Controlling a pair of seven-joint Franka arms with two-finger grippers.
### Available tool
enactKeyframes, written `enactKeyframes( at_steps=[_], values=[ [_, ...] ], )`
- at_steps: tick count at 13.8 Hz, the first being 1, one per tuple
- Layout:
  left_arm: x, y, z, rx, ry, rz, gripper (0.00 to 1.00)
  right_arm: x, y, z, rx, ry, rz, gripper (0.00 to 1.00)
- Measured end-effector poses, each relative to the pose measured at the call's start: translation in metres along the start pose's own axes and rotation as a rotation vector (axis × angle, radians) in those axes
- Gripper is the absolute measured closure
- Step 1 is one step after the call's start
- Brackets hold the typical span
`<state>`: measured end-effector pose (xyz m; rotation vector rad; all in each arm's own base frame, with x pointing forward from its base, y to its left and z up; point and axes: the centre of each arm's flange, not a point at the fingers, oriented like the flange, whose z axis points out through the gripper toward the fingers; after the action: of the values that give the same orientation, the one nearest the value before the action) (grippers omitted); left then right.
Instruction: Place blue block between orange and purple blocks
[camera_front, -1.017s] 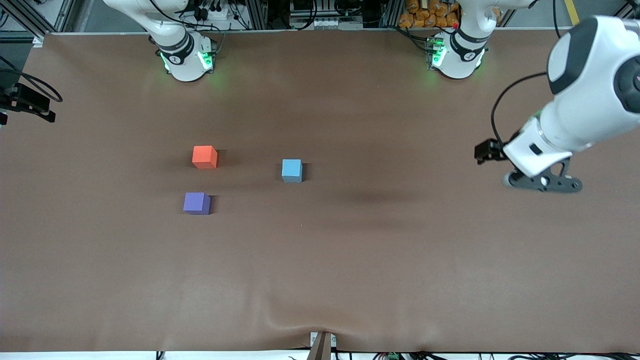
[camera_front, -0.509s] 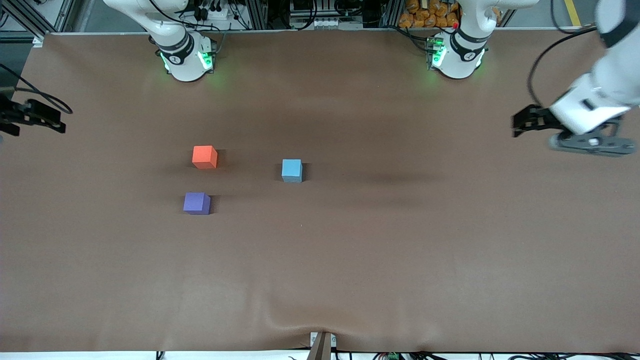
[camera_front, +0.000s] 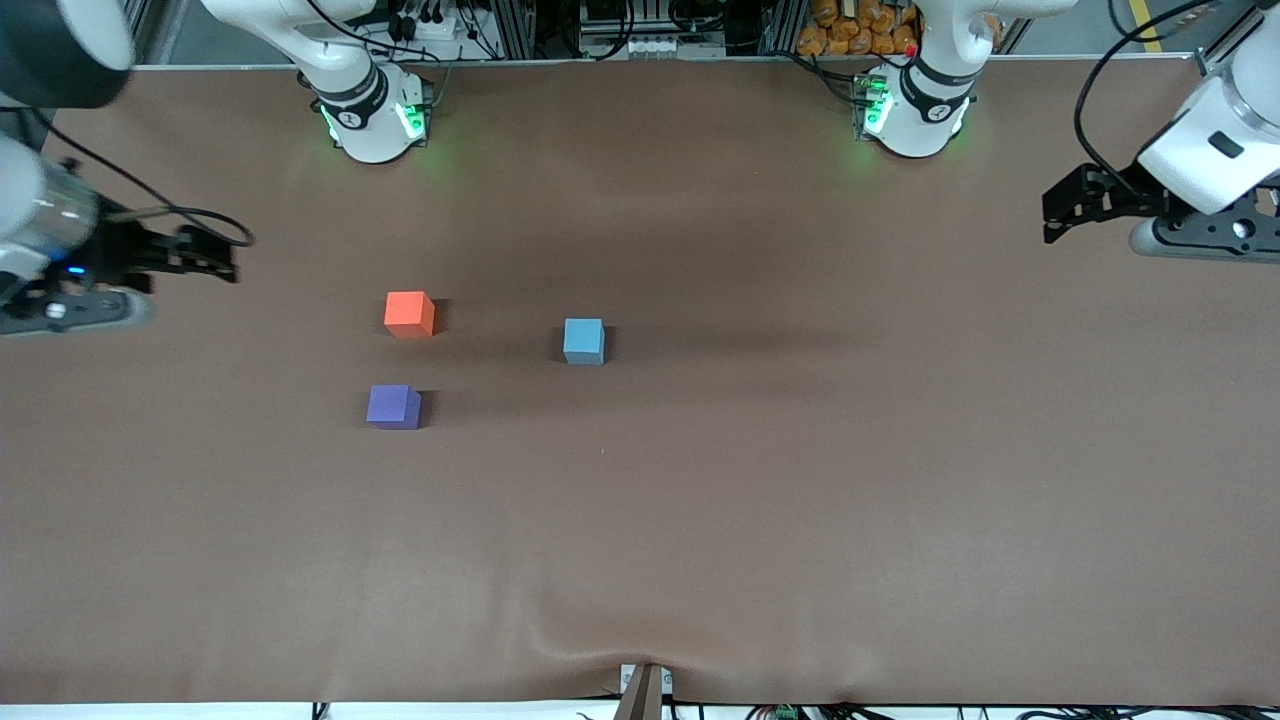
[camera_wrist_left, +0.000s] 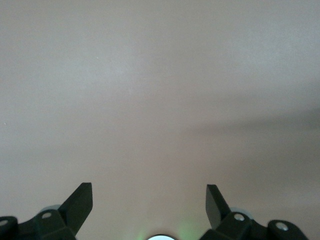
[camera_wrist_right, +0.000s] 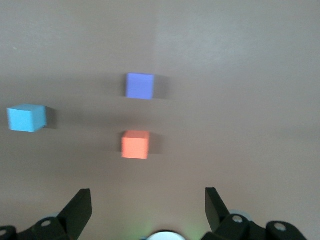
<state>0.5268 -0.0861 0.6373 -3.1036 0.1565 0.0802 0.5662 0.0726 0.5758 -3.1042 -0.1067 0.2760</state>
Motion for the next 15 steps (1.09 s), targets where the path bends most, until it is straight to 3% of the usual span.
enactKeyframes(
  at_steps=[4,8,15],
  values=[
    [-0.002,-0.003,0.007,0.002,-0.039,0.000,0.00,0.024,-0.082,0.045,0.012,0.021,0.007,0.00],
    [0.004,0.003,0.021,0.005,-0.076,0.012,0.00,0.043,-0.173,0.125,0.015,0.028,-0.002,0.00],
    [0.005,-0.035,0.022,-0.003,-0.080,-0.026,0.00,0.043,-0.285,0.228,0.009,0.059,0.083,0.00]
  ],
)
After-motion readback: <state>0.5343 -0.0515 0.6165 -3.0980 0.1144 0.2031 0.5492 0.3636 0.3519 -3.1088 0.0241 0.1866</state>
